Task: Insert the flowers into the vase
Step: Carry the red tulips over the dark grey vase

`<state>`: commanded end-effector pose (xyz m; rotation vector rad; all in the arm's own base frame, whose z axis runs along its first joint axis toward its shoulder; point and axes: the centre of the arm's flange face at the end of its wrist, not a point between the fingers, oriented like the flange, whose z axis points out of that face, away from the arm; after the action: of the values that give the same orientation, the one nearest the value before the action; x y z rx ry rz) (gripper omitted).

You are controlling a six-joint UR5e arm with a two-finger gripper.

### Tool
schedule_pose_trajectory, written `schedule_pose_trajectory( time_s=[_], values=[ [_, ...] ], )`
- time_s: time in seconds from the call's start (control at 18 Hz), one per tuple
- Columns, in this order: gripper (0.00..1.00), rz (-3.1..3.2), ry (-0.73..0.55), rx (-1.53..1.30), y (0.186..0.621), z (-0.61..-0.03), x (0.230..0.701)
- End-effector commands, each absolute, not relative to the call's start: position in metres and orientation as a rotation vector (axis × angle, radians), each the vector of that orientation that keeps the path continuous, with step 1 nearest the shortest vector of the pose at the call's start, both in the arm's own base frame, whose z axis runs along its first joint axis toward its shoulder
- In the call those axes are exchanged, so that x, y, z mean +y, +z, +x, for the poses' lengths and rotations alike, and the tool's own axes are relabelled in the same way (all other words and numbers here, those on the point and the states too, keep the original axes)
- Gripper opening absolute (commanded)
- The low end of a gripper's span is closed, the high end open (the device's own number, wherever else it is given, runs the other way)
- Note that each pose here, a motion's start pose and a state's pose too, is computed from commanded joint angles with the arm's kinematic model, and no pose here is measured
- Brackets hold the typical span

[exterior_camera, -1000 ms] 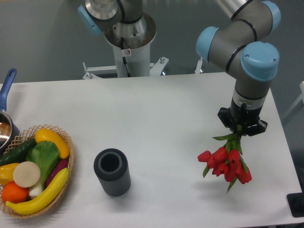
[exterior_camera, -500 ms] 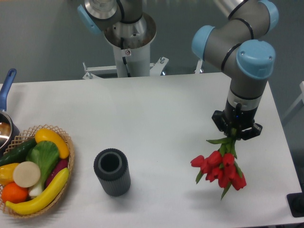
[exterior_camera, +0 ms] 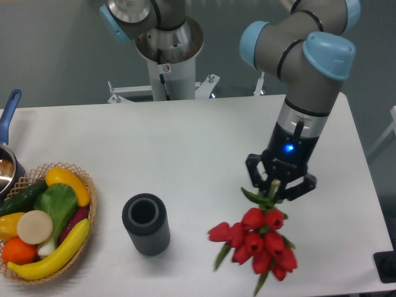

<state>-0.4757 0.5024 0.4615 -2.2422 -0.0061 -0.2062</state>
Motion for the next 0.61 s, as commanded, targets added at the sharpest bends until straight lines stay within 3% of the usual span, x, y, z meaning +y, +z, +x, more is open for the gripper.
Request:
schedule_pose_trajectory(
  time_s=[0.61],
  values=[
    [0.00, -1.920, -0.311, 0.218, 0.500, -0.409, 0.558]
  ],
)
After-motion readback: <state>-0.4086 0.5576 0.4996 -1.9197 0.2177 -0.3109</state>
